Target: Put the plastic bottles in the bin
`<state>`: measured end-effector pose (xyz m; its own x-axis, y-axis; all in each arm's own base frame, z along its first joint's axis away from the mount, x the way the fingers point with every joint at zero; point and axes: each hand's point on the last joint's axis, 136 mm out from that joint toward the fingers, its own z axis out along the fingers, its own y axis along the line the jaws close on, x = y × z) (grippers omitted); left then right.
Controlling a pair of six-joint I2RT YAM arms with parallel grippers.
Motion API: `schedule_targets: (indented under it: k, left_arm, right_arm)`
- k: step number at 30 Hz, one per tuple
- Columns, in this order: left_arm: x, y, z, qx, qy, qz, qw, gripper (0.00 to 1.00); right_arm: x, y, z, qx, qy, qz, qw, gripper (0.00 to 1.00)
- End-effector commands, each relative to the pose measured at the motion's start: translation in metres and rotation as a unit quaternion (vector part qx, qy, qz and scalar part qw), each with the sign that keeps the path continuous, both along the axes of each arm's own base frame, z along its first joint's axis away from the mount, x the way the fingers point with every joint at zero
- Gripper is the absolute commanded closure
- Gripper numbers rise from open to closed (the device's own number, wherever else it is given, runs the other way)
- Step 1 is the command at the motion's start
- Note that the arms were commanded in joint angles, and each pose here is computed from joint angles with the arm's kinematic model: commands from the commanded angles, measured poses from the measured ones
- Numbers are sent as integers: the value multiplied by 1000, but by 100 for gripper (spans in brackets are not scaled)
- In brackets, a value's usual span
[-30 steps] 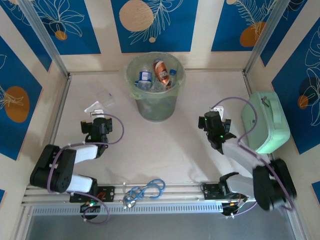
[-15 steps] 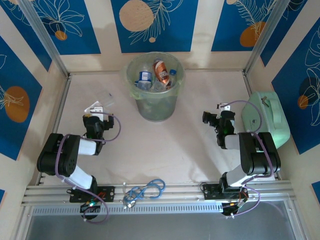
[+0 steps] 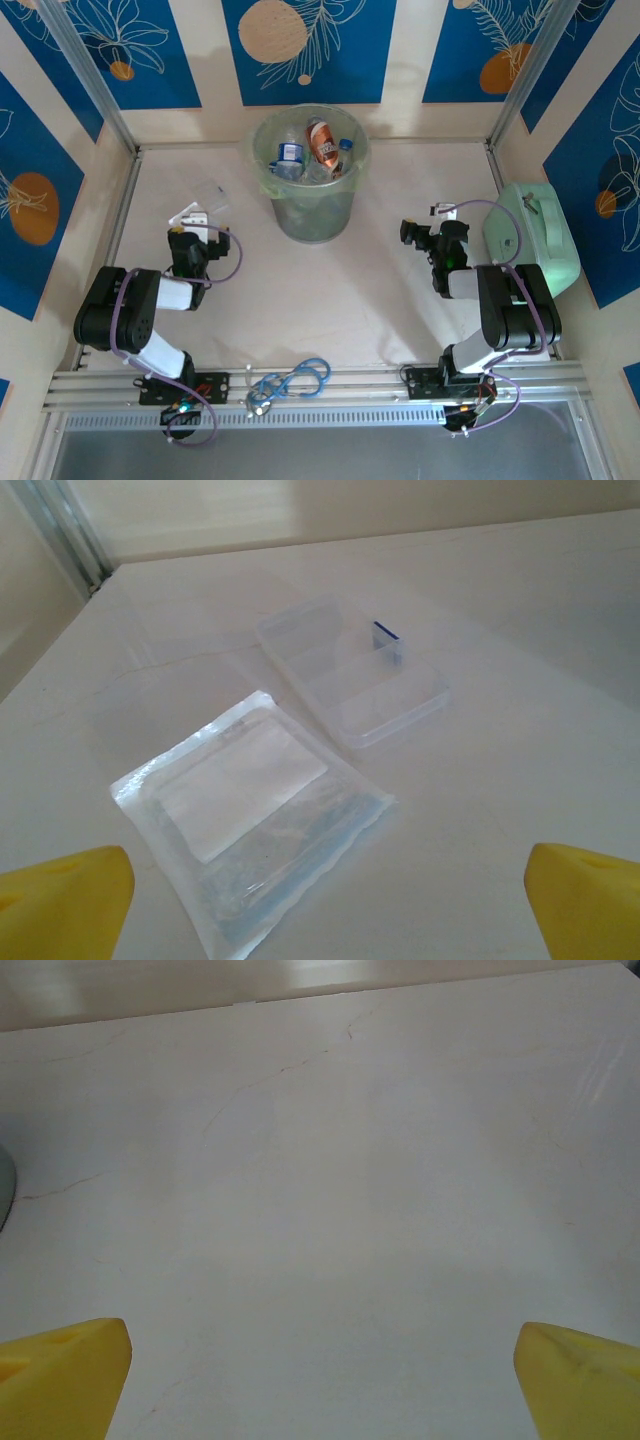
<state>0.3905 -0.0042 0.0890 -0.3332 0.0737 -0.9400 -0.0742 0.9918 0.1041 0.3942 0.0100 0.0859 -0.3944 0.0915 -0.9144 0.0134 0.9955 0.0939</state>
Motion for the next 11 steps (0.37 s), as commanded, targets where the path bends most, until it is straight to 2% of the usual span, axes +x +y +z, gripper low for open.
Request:
schedule_targets:
  k: [1,11]
  left_arm:
    - [5,-10,4,-2,-5,-32,999,0]
    - [6,-11,4,-3,-4,-36,999,0]
  right_arm:
    - [2,3,9,6,-19,7,1000,1]
    - [2,5,8,11,-17,16,1000,1]
